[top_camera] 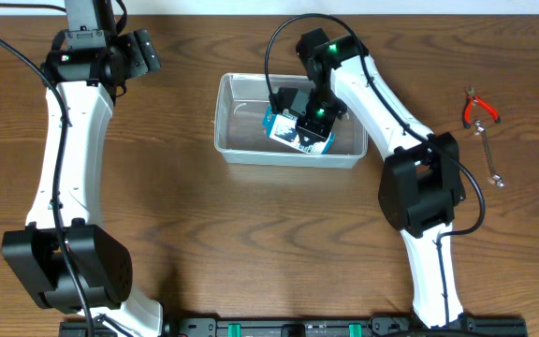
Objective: Pack container
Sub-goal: 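Carry the box into the container and lower it with the right gripper, then release the box and lift the right gripper out of the container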
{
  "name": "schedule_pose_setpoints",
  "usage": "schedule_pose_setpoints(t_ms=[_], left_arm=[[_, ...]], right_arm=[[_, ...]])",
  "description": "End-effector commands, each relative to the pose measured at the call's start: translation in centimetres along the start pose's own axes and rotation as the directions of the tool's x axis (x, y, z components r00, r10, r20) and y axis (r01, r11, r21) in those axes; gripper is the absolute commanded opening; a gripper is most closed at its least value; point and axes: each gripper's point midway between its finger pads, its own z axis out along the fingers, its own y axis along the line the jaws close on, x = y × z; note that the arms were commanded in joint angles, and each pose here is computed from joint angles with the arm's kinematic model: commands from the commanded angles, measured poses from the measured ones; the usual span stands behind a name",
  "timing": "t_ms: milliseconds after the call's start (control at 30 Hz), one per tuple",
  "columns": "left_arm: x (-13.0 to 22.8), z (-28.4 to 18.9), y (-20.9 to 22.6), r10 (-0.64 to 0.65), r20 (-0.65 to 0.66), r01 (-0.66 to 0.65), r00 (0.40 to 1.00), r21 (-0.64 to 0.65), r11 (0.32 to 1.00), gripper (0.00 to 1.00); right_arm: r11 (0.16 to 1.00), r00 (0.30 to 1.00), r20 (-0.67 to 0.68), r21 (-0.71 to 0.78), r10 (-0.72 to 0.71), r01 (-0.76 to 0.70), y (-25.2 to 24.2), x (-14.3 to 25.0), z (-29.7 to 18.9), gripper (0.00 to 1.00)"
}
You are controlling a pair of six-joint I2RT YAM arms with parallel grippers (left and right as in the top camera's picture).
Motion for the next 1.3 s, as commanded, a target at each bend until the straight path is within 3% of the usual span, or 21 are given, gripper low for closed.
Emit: schedule_pose_setpoints(t_ms=[0,100,300,400,567,867,1067,1267], left_arm=[[0.0,0.5,0.3,0.013,-0.004,-0.013,1.0,-0.019,1.0,0.98],[0.0,0.5,0.3,0.013,-0.004,-0.013,1.0,-0.019,1.0,0.98],[0.0,0.5,0.3,0.013,-0.004,-0.013,1.0,-0.019,1.0,0.98],[0.0,0.5,0.3,0.013,-0.004,-0.013,1.0,-0.019,1.0,0.98],[0.0,0.5,0.3,0.013,-0.004,-0.013,1.0,-0.019,1.0,0.98],[0.0,0.5,0.3,0.013,-0.004,-0.013,1.0,-0.019,1.0,0.98],[0.0,0.5,0.3,0.013,-0.004,-0.013,1.0,-0.019,1.0,0.98],[0.0,0.5,0.3,0.013,-0.004,-0.013,1.0,-0.019,1.0,0.98]], right_arm=[[1.0,1.0,0.019,0.002,-0.025,0.025,0.6,-0.4,-0.7,0.2],[1.0,0.999,0.02,0.002,-0.025,0.025,0.5,-0.4,-0.7,0.31],[1.0,1.0,0.02,0.002,-0.024,0.024,0.5,-0.4,-0.7,0.64],[1.0,1.0,0.029,0.018,-0.006,0.006,0.2,-0.7,-0.7,0.68],[0.997,0.999,0.04,0.065,0.033,-0.035,-1.0,-1.0,-0.8,0.73],[0.941,0.988,0.059,0.302,0.144,-0.155,-5.8,-1.3,-1.7,0.76],[0.932,0.981,0.083,0.307,0.176,-0.194,-5.8,-1.6,-2.3,0.77],[0.88,0.943,0.215,0.355,0.253,-0.316,-5.8,-2.6,-7.8,0.77]])
